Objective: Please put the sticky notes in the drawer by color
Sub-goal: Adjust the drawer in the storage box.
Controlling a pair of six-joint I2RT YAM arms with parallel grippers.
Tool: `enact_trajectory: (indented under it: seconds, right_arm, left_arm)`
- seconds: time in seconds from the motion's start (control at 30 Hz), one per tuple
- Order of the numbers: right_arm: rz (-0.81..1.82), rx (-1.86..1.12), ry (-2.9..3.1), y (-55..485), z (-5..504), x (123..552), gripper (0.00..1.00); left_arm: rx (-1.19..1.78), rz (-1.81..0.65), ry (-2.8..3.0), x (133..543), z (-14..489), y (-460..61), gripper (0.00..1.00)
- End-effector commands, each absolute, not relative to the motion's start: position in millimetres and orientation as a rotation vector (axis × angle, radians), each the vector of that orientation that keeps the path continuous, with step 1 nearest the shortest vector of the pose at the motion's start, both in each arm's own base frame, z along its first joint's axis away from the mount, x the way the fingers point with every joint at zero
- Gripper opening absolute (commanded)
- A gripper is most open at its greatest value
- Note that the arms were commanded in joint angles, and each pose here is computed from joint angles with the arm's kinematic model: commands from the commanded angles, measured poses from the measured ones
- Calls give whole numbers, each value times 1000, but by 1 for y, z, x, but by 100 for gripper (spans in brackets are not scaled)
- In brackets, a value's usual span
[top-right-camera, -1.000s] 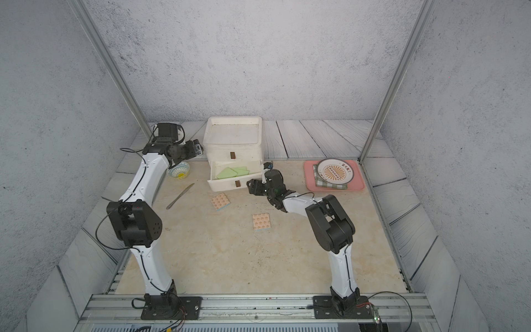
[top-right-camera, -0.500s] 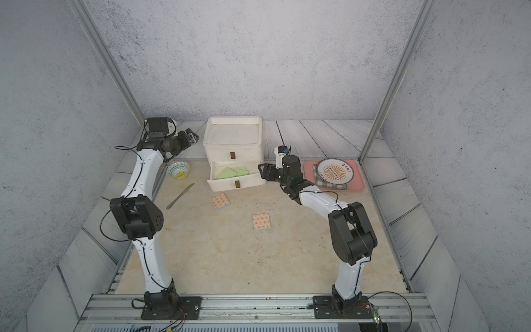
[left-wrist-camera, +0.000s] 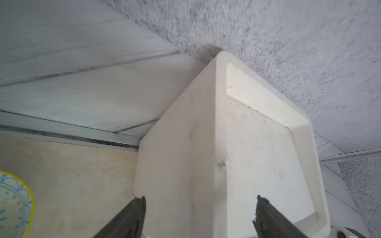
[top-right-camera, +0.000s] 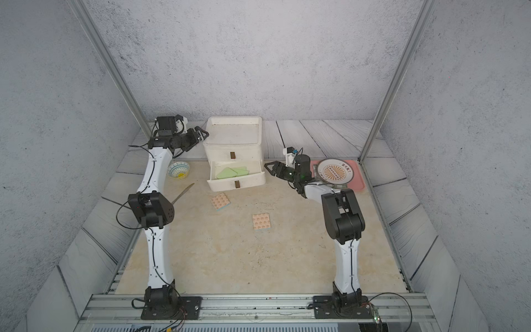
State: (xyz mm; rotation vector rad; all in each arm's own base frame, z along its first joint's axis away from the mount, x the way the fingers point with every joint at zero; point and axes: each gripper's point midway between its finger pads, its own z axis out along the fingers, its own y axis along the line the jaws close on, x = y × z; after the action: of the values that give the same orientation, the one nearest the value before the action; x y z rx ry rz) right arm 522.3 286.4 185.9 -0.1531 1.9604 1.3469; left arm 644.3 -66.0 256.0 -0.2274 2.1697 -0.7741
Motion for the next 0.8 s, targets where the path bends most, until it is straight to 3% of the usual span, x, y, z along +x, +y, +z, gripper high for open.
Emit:
enact_trajectory:
  seconds: [0.0, 0.43, 0.77]
  right_arm:
    - [1519, -228, 1953, 310, 184, 515, 70]
    - [1656, -282, 1989, 347, 198, 447, 68]
    - [1337, -335, 2132, 303, 198, 447, 69]
  left_arm:
    - [-156, -827, 2213, 635, 251, -94, 87]
    - [-126, -845, 2281, 601, 236, -141, 86]
    - [-80, -804, 2273, 578, 263, -145, 85]
